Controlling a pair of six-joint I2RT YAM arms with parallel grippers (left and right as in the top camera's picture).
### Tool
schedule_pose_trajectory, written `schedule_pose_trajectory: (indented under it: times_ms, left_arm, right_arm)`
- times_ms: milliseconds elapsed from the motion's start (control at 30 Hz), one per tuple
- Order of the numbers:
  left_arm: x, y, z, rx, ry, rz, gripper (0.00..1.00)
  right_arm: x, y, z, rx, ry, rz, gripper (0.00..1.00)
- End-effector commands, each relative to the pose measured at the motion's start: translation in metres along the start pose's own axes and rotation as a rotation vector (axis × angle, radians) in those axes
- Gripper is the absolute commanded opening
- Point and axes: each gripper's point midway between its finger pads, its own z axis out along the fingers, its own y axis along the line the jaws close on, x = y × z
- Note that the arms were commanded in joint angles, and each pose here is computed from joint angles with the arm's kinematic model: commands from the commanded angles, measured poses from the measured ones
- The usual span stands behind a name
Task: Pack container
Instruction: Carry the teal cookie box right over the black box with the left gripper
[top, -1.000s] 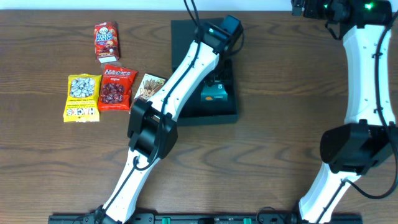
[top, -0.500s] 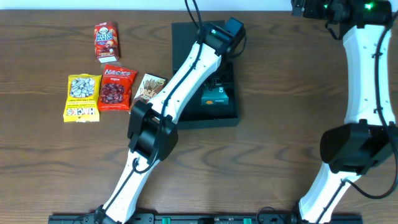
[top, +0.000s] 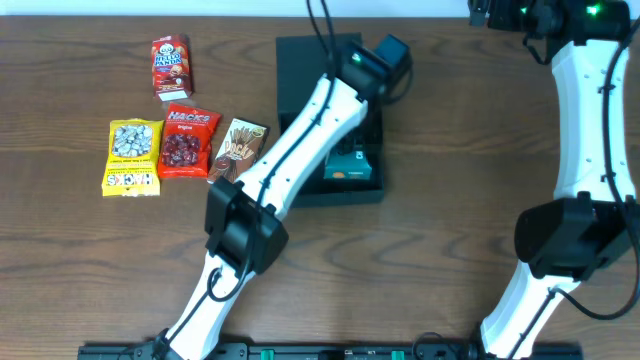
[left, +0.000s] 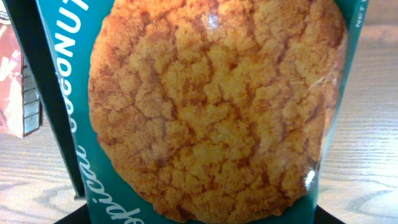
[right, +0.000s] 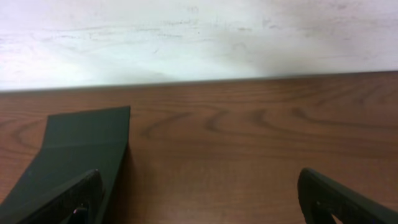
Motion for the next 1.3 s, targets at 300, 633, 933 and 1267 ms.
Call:
schedule_pose_trajectory:
  times_ms: [300, 633, 933, 1267]
  left_arm:
    - [0.001, 0.005, -0.012, -0.048, -0.055, -0.035, 0.36]
    - [0.010, 0.022, 0.000, -0.069, 0.039, -0.063, 0.36]
    - [0.003, 0.029, -0.004, -0.032, 0.047, -0.044, 0.32]
    - [-0.034, 0.043, -0.059, 0.031, -0.191, 0.019, 0.35]
  right_arm:
    - [0.008, -0.003, 0.000, 0.005, 0.031, 0.003, 0.99]
    - [0.007, -0.008, -0.001, 0.011, 0.028, -0.014, 0.99]
    - [0.006, -0.019, -0.004, -0.008, 0.027, 0.009, 0.99]
    - [0.006, -0.025, -0.005, -0.012, 0.026, 0.021, 0.99]
